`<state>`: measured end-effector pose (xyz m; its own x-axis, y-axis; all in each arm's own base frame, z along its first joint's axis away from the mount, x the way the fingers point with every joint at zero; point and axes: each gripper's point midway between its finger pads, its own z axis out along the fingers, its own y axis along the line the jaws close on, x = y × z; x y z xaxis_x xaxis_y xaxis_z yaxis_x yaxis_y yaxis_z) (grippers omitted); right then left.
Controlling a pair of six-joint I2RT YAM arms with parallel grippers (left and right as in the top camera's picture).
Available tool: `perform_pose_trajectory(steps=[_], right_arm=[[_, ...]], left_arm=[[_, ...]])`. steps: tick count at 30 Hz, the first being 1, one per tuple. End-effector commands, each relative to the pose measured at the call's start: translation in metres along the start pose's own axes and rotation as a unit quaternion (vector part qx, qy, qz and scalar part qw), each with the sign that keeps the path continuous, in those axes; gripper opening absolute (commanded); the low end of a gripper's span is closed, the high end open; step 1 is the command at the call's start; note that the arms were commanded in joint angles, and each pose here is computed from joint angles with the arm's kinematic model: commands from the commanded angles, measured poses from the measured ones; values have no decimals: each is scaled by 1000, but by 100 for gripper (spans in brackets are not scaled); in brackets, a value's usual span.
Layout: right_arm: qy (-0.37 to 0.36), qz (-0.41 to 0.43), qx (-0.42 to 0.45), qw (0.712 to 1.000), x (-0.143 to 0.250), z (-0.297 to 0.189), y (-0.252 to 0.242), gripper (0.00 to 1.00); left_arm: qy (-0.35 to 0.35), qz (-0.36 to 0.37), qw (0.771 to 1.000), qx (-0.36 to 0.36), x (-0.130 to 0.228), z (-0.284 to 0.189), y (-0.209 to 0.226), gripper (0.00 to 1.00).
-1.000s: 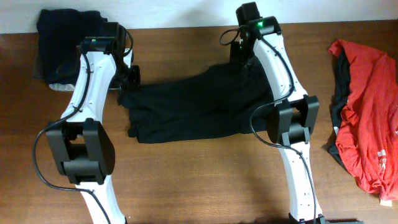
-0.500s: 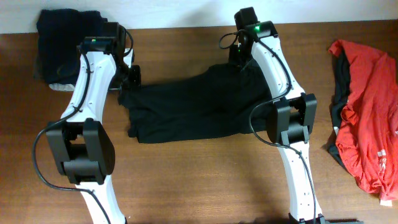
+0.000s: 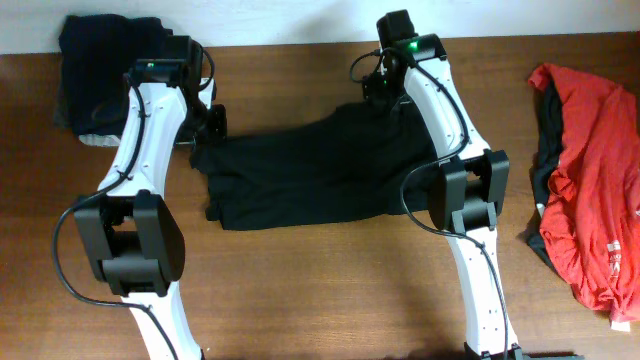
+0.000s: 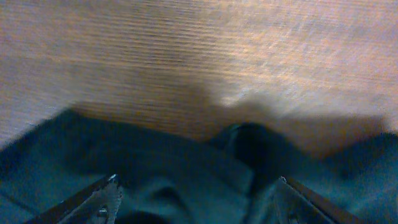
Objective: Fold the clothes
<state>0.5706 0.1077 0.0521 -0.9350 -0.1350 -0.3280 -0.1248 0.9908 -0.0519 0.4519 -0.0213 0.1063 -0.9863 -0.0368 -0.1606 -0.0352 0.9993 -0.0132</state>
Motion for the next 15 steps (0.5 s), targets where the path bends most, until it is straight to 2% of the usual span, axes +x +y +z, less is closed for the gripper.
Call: perform_pose_trajectory(steps=[1,5,11,15], right_arm=[[11,-119,42,992,3,6,-17,84],[12,-159,8,987,5,8,-7,83],[13,-171,-34,985,10,11,13,54],[19,-172,-36,984,13,16,16,54]], left_arm=[[-29,-4,1000,6,-8,-22,0,2],[-34,-5,999,6,-10,-22,0,2],[-34,-4,999,6,-10,-22,-1,2],[-33,-4,999,6,-9,-22,-1,2]])
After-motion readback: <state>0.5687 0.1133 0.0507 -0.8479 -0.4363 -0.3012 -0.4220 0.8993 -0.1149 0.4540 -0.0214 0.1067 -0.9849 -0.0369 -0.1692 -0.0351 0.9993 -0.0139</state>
